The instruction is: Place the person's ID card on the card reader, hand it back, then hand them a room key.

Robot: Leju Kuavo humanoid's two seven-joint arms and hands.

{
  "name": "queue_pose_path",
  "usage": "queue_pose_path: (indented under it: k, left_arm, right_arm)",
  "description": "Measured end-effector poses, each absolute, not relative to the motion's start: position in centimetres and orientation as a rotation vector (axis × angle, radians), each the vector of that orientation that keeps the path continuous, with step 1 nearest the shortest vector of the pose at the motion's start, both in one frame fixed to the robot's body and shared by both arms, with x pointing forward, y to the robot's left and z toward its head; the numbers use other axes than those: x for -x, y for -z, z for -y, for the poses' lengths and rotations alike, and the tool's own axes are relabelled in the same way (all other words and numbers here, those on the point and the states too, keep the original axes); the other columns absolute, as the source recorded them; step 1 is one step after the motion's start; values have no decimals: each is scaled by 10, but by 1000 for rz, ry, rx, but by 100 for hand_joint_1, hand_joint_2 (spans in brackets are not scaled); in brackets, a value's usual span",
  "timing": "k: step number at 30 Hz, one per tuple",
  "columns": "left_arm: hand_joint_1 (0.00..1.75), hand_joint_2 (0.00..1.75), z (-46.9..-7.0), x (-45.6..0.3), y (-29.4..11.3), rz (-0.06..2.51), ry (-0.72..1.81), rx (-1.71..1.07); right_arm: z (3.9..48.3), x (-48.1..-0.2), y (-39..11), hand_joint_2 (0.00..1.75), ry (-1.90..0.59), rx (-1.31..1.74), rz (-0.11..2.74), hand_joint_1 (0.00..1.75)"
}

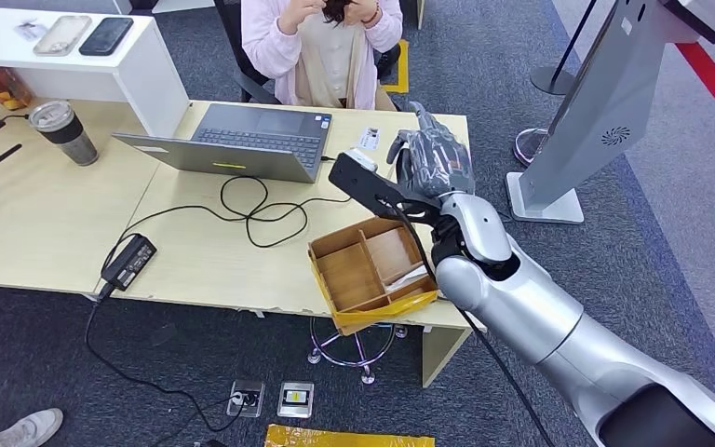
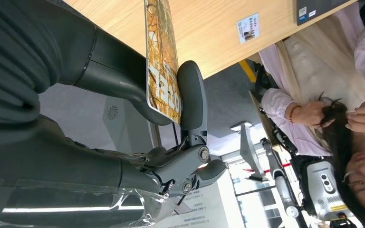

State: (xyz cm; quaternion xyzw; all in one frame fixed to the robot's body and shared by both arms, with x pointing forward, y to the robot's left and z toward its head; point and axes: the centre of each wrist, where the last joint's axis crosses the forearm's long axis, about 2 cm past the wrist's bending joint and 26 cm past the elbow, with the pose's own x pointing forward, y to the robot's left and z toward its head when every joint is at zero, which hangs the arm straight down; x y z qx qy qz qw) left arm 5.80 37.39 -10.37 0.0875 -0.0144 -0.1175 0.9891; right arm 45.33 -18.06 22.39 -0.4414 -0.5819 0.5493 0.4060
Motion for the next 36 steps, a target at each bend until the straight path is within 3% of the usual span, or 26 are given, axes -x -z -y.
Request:
queue_pose_path:
  k: [18, 36]
  left_arm:
    - [0, 0, -378, -59, 103, 33, 216, -180]
    - [0, 0, -379, -59, 103, 34, 208, -184]
  right_arm:
    - [151, -471, -270, 175, -1405, 1029, 1382, 175]
    - [165, -477, -264, 175, -1346, 1052, 1195, 175]
